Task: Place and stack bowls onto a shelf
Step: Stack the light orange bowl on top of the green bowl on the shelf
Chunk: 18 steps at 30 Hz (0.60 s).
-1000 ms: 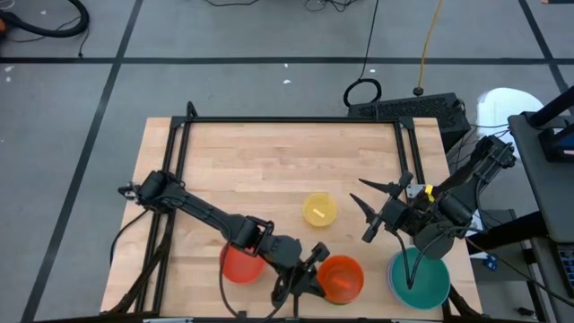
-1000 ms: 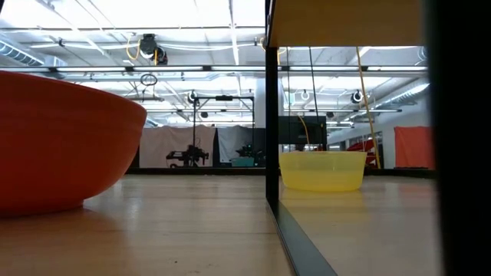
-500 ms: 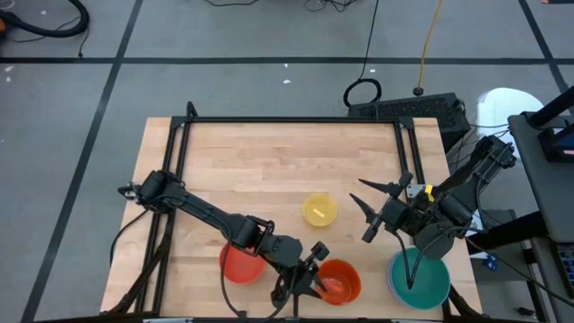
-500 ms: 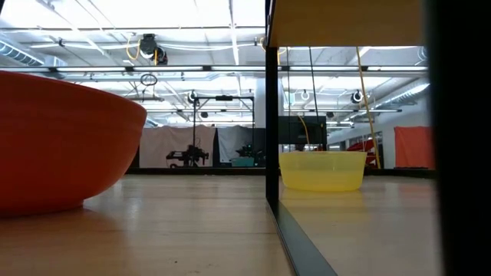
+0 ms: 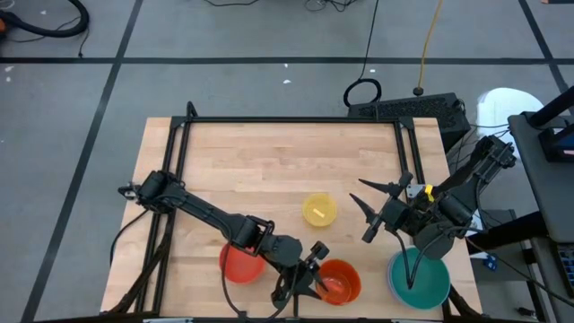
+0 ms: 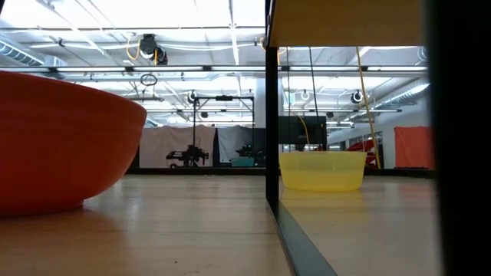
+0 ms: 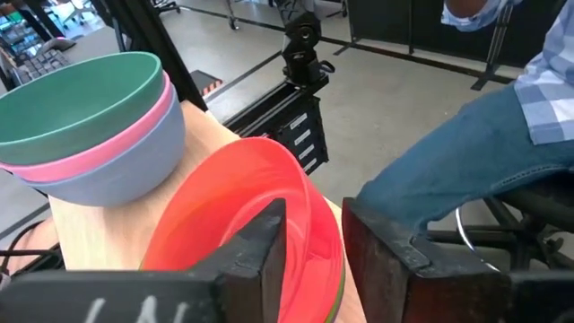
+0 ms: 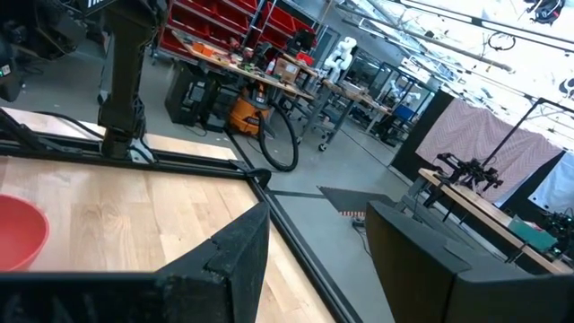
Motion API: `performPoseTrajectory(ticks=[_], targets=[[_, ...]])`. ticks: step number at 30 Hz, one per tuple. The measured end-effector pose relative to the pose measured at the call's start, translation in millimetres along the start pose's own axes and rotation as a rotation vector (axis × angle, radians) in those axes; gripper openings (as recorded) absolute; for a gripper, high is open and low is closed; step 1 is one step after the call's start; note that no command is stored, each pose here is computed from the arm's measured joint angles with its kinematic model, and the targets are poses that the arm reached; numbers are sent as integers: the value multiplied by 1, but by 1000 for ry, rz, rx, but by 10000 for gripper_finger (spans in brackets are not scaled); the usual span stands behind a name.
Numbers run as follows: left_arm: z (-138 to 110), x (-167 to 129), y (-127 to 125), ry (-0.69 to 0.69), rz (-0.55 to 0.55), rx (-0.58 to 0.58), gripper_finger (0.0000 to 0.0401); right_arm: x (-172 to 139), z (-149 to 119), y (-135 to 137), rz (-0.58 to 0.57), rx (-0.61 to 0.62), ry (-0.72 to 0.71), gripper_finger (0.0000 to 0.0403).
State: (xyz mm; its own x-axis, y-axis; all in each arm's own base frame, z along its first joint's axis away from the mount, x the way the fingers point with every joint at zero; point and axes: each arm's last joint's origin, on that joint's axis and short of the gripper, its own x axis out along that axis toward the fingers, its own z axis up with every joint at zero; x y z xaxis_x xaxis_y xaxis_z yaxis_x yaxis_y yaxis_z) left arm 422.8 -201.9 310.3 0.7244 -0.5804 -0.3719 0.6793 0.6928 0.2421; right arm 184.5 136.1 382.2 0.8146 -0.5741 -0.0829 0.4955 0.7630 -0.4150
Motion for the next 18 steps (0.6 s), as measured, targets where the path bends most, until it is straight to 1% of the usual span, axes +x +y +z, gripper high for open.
performPoseTrajectory(ticks=[3,7,10,12,16,18], targets=[[0,0,0,0,-1,0,89,0,0,0,4,11,0,178],[0,0,0,0,-1,-2,43,0,0,2,54,27,-1,178],[0,0,0,4,-2,-10,11,0,0,2,59,43,-1,178],[-1,0,-1,7,-4,-11,6,0,0,2,81,54,-1,178],[0,0,-1,8,-2,-12,21,0,0,3,109,74,0,178],[0,1,-3,18,26,-10,22,0,0,4,126,81,1,178]])
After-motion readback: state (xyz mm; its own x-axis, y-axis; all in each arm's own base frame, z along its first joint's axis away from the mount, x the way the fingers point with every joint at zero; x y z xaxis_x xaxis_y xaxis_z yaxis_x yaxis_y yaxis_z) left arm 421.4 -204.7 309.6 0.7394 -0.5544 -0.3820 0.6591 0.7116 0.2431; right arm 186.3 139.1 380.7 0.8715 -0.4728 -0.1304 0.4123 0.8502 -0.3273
